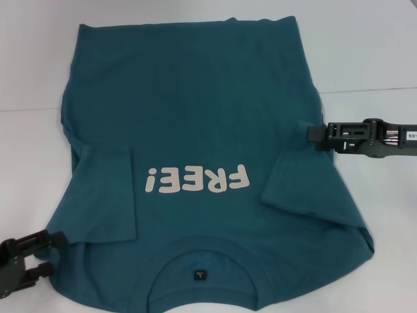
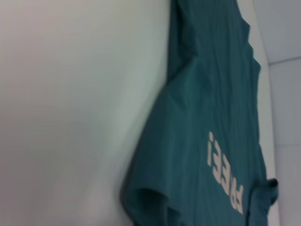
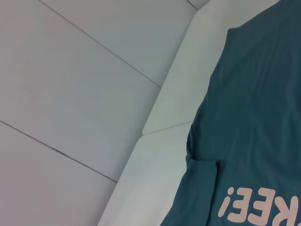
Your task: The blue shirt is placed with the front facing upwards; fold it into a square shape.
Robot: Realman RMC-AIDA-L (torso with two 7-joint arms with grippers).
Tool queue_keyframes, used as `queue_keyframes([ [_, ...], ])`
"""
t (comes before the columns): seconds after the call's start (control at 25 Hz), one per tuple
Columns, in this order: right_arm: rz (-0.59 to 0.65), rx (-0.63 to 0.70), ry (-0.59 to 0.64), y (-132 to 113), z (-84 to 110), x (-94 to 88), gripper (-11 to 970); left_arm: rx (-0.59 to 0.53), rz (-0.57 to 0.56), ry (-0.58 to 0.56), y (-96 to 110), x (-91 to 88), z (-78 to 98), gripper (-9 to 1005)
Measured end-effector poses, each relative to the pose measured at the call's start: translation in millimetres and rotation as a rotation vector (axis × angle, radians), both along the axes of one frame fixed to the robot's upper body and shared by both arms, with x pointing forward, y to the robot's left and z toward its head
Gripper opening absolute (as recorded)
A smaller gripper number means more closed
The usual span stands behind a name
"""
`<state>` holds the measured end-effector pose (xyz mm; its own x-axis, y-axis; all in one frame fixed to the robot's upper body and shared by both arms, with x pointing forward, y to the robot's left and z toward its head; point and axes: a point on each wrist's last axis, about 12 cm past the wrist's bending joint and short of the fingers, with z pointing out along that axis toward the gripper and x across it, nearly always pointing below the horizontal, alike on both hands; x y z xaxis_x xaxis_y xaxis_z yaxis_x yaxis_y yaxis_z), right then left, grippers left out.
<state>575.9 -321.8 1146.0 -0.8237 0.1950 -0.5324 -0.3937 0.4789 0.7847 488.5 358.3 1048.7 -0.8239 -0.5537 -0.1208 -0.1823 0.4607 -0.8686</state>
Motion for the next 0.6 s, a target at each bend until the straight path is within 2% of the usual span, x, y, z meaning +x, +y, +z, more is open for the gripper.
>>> queue_keyframes([
  [0.32,0.000,0.000,0.000,0.0,0.0,0.0,629,0.042,0.046,0.016,7.1,-1.4,-5.1,814],
  [0.6,0.000,0.000,0.003,0.0,-0.2,-0.1,629,0.035,0.049,0.009,8.6,-1.7,-2.9,814],
])
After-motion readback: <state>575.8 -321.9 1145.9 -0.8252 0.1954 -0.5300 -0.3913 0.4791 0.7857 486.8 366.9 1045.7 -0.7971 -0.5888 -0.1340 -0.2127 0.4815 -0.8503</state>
